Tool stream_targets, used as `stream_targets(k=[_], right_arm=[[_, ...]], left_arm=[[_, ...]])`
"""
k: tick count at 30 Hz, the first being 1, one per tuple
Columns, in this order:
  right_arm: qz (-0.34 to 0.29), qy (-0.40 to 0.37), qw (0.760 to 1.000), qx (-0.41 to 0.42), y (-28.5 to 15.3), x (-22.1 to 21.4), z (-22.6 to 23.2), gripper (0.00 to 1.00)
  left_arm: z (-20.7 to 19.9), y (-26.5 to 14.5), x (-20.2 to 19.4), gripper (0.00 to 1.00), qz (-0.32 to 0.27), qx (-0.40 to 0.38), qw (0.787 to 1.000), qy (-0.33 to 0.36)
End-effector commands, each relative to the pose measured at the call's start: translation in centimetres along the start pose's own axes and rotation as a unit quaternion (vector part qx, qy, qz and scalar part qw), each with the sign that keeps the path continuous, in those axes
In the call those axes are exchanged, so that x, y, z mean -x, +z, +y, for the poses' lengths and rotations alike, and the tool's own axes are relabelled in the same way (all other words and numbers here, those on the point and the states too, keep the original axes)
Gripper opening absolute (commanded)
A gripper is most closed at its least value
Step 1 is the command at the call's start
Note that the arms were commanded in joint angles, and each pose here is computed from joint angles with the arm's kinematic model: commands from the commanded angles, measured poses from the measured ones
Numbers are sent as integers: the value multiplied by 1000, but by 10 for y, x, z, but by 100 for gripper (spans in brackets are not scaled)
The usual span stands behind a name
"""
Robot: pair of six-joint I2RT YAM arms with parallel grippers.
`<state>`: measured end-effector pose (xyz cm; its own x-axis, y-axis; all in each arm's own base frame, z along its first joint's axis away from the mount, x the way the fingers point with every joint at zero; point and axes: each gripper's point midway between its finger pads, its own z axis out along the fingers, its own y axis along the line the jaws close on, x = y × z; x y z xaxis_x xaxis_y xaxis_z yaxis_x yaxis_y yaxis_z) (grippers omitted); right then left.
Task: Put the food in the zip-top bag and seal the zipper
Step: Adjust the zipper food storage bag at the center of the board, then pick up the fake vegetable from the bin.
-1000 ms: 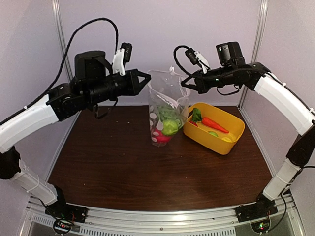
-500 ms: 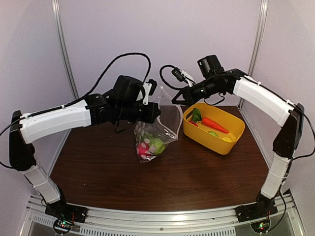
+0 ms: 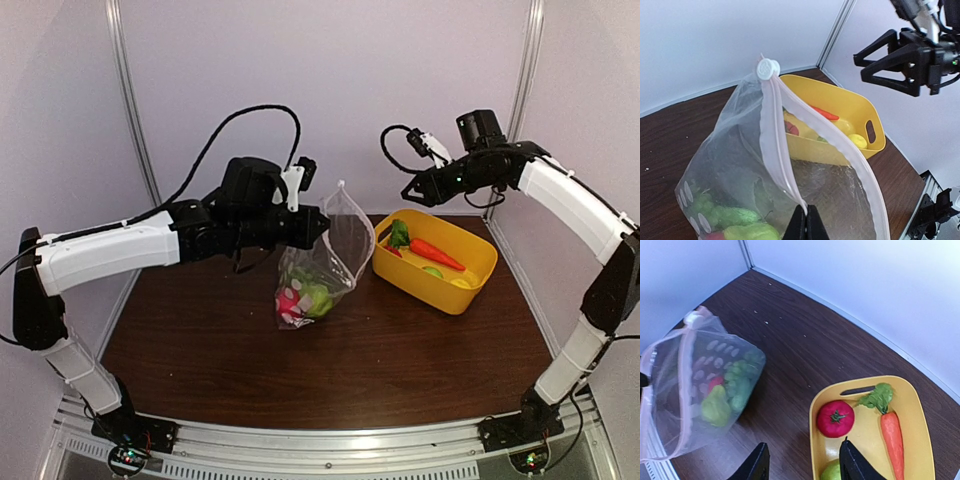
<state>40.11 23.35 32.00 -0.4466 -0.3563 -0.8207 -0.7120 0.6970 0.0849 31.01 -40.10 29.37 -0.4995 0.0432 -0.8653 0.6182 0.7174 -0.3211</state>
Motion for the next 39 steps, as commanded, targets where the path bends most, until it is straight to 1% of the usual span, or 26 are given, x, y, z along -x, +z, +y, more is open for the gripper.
stream_targets(k=[1, 5, 7, 9, 14, 15, 19, 24, 29, 39], right_arm=[[52, 10, 996, -70, 34, -43, -63, 48], [115, -4, 988, -103, 52, -82, -103, 49], [147, -13, 979, -138, 57, -101, -121, 50], [175, -22, 972, -156, 64, -119, -133, 49], [225, -62, 957, -173, 76, -144, -153, 42], [235, -68, 953, -176, 79, -149, -156, 40], [272, -84, 941, -181, 92, -164, -171, 39], [292, -93, 934, -181, 113, -173, -185, 40], [283, -96, 937, -180, 125, -171, -190, 39], [304, -103, 931, -173, 146, -188, -199, 39]], left_arm=[[-11, -2, 23, 0, -34, -29, 999, 5], [-12, -4, 19, 0, -29, -34, 999, 6], [-12, -5, 16, 0, -25, -38, 999, 7], [-15, -6, 14, 0, -20, -45, 999, 7], [-13, -4, 7, 0, -16, -45, 999, 4], [-16, -3, 5, 0, -12, -57, 998, 4], [-21, -1, 4, 0, -10, -69, 998, 3], [-23, 1, 5, 0, -9, -75, 997, 3], [-25, -1, 7, 0, -4, -76, 997, 3], [-25, -8, 6, 0, -5, -78, 997, -8]])
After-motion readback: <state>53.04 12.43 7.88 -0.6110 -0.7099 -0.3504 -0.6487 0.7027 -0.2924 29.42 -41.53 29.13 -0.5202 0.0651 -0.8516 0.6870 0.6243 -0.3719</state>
